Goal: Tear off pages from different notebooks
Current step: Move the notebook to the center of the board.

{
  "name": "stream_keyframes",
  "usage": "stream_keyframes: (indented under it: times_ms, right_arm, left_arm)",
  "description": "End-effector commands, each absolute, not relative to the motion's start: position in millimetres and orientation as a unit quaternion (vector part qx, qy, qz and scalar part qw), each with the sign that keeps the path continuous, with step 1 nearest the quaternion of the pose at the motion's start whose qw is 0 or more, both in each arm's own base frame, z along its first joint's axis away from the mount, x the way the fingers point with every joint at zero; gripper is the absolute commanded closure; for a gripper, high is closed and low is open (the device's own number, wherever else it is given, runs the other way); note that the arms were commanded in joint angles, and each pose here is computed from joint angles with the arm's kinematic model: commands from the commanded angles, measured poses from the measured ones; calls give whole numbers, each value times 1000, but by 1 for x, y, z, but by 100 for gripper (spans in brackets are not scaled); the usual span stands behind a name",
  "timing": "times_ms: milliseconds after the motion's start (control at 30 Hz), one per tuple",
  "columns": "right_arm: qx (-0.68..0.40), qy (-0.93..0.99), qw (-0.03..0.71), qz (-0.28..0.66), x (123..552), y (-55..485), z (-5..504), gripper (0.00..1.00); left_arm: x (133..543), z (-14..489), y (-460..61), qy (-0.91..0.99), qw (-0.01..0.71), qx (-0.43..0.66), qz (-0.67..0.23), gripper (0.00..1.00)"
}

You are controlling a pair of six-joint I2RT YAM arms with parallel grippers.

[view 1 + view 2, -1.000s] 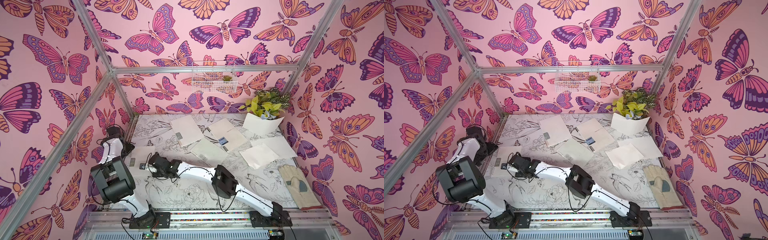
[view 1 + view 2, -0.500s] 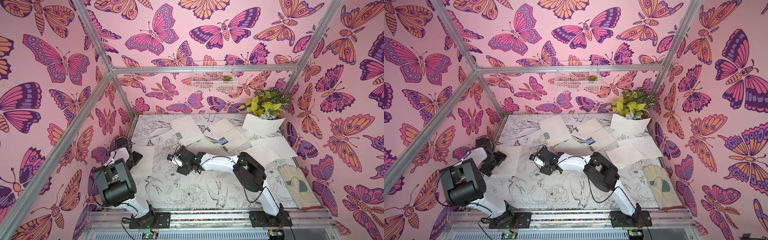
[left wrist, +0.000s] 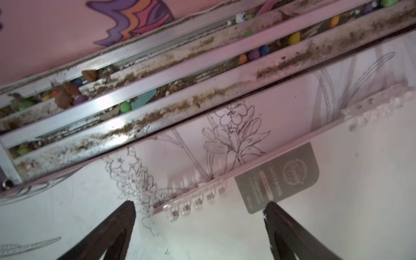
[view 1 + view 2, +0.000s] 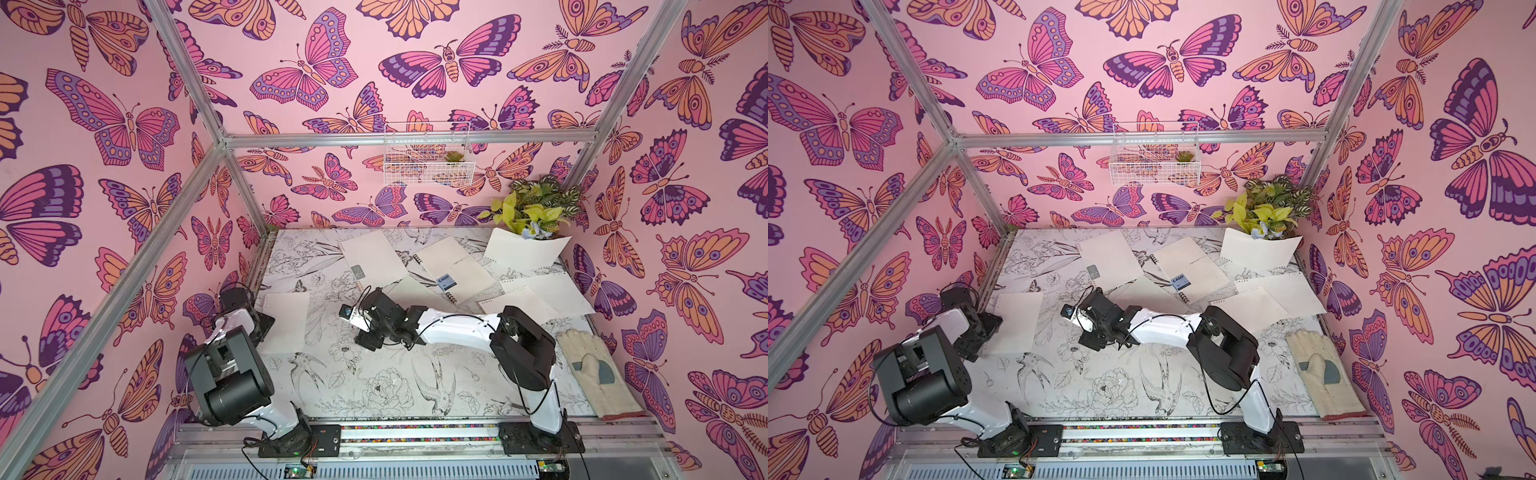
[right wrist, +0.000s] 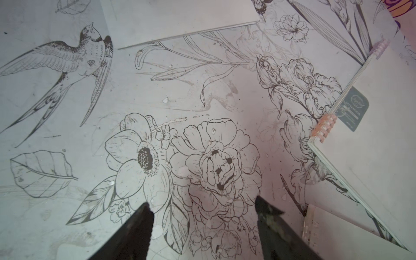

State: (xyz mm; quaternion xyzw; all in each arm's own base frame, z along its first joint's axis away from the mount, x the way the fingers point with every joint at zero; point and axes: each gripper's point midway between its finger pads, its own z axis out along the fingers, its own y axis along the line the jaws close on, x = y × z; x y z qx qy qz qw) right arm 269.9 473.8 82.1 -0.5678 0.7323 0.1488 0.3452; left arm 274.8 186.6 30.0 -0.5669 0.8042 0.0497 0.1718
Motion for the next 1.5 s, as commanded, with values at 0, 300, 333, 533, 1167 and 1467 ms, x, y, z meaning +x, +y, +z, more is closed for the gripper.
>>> stream_keyframes:
  times_ms: [0,300,333,533,1167,1467]
  right_arm:
    - [-568,727,349,164,268,476,87,24]
    - [-584,717,344,163,264,471,89,25]
    - [-585,716,344,161,264,470,89,25]
    - [-594,716,335,152,263,465,89,25]
    - [-587,718,352,125,268,444,110,25]
    - [-427,789,365,248,313,420,137,24]
  left_arm:
    - [281,28,193,805,172,-564,62,22]
    - [291,28,193,835,131,-529,75,51]
    - [292,29,192,837,128,-526,71,56]
    - [291,22,174,858,94,-503,41,68]
    - [285,-3,93,918,8,-397,21,70]
    - [281,-12,62,934,-8,-358,10,70]
